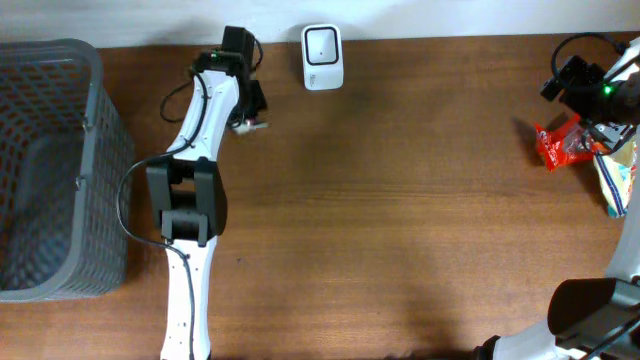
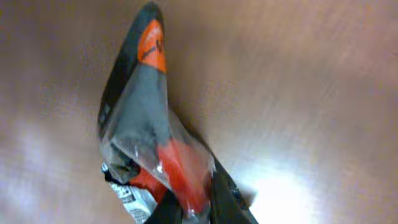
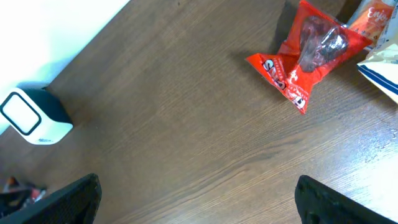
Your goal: Scan the item barcode
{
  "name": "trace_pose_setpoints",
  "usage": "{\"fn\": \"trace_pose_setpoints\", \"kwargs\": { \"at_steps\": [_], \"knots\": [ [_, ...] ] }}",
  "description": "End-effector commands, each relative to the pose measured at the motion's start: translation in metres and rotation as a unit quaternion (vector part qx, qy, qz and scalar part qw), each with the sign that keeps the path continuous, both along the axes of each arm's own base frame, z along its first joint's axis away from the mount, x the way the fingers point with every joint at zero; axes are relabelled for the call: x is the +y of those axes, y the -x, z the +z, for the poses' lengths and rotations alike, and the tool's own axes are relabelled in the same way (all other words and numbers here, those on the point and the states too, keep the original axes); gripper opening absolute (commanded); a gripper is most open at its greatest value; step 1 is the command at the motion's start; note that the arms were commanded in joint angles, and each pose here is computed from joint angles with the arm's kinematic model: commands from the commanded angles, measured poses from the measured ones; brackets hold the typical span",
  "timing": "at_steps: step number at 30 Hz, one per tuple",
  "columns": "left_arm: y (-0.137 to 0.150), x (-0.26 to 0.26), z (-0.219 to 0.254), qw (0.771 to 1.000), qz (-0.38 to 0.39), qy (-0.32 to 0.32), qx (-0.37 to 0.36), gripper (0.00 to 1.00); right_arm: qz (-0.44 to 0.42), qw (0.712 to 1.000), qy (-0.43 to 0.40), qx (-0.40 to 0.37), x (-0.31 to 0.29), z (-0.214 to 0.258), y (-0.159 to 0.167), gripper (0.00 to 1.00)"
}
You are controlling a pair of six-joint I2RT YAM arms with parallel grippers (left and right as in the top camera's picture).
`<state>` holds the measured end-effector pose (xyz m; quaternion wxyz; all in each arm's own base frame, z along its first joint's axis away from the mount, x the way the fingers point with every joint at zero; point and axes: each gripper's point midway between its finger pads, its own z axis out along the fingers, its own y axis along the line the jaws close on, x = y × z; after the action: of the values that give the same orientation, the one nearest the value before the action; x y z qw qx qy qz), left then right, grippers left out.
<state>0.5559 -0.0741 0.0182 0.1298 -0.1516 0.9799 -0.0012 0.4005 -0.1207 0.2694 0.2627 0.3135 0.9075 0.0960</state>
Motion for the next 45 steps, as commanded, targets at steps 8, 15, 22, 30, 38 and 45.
{"fn": "trace_pose_setpoints", "kwargs": {
  "at_steps": [8,15,22,30,38,45],
  "knots": [
    [0.094,-0.097,0.000,0.951,-0.198,0.171,0.162,0.00,0.000,1.000,-0.006,0.004,0.003,-0.004,-0.001,0.98],
    [0.089,-0.168,0.008,0.945,-0.282,0.134,0.097,0.00,0.000,1.000,-0.006,0.004,0.003,-0.004,-0.001,0.98],
    [0.015,-0.179,0.105,0.944,-0.293,0.121,-0.097,0.00,0.000,1.000,-0.006,0.004,0.003,-0.004,-0.001,0.98],
    [-0.074,-0.180,0.172,0.911,-0.256,0.059,-0.319,0.02,0.000,1.000,-0.006,0.004,0.003,-0.004,-0.001,0.98],
    [-0.099,-0.185,0.147,0.903,-0.246,0.050,-0.349,0.06,0.000,1.000,-0.006,0.004,0.003,-0.004,-0.001,0.98],
    [-0.102,-0.184,0.132,0.907,-0.243,0.044,-0.342,0.06,0.000,1.000,-0.006,0.004,0.003,-0.004,-0.001,0.98]
  ]
}}
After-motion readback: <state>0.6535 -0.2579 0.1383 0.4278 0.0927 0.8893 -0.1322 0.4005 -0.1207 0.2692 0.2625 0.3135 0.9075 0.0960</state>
